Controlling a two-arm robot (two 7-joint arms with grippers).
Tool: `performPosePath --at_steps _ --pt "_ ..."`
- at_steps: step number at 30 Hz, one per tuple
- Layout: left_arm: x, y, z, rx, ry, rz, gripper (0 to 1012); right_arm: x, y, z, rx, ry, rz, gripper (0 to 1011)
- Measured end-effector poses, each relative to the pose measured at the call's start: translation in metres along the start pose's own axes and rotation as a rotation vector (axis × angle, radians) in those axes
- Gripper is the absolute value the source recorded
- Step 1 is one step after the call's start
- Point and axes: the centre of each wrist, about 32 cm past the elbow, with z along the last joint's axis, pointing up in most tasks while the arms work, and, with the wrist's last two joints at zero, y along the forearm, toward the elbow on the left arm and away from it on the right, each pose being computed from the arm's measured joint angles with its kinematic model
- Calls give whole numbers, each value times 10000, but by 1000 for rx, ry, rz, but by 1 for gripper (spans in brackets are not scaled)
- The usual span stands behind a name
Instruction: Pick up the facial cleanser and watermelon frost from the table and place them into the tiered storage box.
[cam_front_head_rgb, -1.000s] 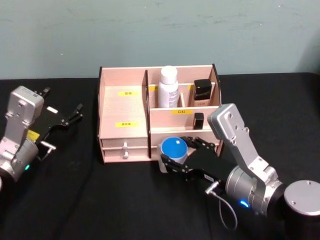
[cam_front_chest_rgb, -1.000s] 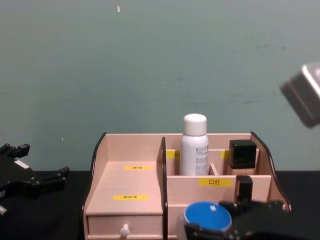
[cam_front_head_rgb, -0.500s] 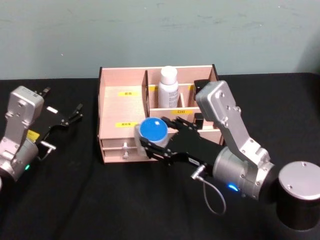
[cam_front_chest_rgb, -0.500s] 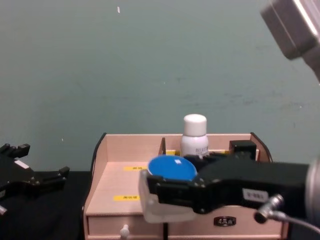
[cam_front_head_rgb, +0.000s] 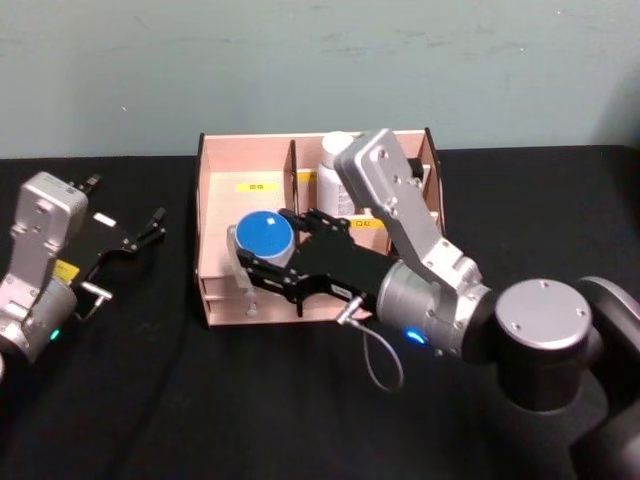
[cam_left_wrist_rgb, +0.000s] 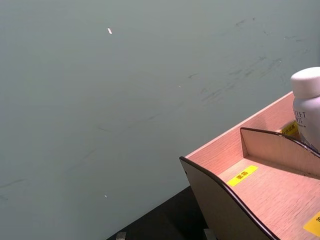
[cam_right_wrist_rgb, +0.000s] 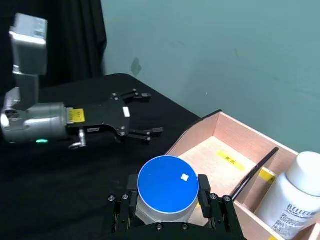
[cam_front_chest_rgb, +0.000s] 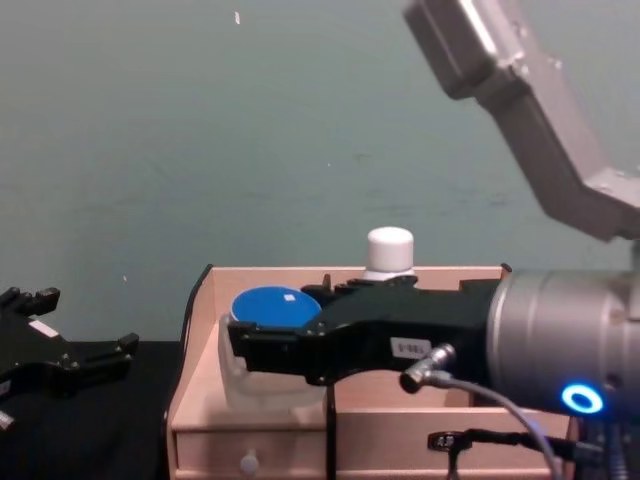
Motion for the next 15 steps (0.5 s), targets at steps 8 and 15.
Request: performPosePath --at_steps 8,15 --pt "0 0 0 0 0 0 1001 94 229 -17 -10 11 -34 712" --pt "0 0 0 0 0 0 1001 164 369 -10 -11 18 -57 712"
